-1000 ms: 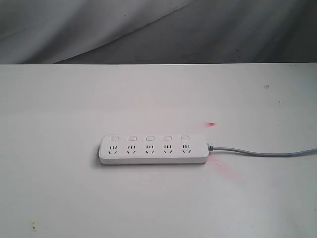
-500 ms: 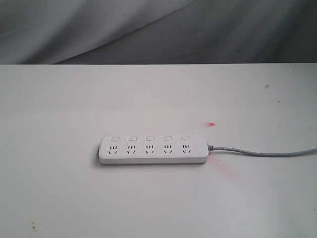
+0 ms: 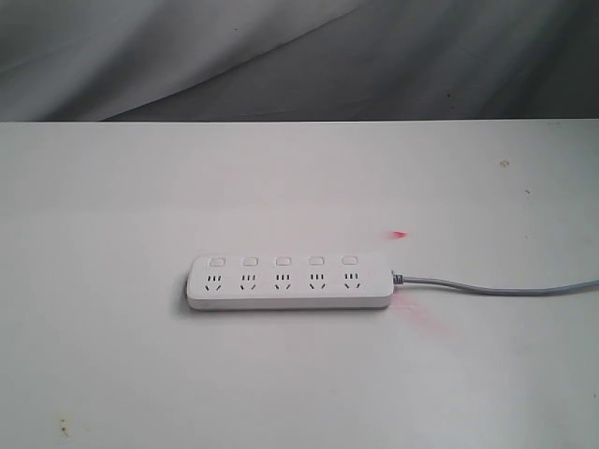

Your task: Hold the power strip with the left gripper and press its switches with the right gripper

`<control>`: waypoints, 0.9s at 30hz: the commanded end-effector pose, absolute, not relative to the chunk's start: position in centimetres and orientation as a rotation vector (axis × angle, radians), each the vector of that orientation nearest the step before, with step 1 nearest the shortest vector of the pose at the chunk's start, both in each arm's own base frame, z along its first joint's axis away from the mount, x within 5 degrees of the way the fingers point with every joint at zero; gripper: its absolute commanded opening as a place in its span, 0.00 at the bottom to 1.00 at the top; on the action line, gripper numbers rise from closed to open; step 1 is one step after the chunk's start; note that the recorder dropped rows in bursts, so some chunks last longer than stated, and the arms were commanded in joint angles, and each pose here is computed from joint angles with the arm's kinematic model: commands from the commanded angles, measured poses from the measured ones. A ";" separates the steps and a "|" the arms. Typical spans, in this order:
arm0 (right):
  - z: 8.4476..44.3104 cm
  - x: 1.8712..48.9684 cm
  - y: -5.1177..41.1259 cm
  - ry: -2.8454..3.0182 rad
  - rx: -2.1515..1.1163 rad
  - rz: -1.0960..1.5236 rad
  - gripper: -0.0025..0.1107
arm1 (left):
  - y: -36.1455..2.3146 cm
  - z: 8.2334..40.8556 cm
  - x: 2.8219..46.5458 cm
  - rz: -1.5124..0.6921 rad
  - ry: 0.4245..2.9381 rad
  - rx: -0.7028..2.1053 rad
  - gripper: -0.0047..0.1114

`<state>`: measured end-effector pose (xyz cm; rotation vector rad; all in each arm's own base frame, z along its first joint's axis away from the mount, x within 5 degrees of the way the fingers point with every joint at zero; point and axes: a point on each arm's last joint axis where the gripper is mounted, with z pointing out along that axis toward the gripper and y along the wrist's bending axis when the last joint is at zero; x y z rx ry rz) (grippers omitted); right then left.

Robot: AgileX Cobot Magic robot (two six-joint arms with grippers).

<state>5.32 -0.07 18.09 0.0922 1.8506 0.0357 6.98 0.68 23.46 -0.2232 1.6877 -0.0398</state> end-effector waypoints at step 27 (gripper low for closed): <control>18.0 5.3 -0.1 1.845 0.095 0.024 0.02 | -0.1 20.5 5.1 -0.080 1.769 -0.094 0.04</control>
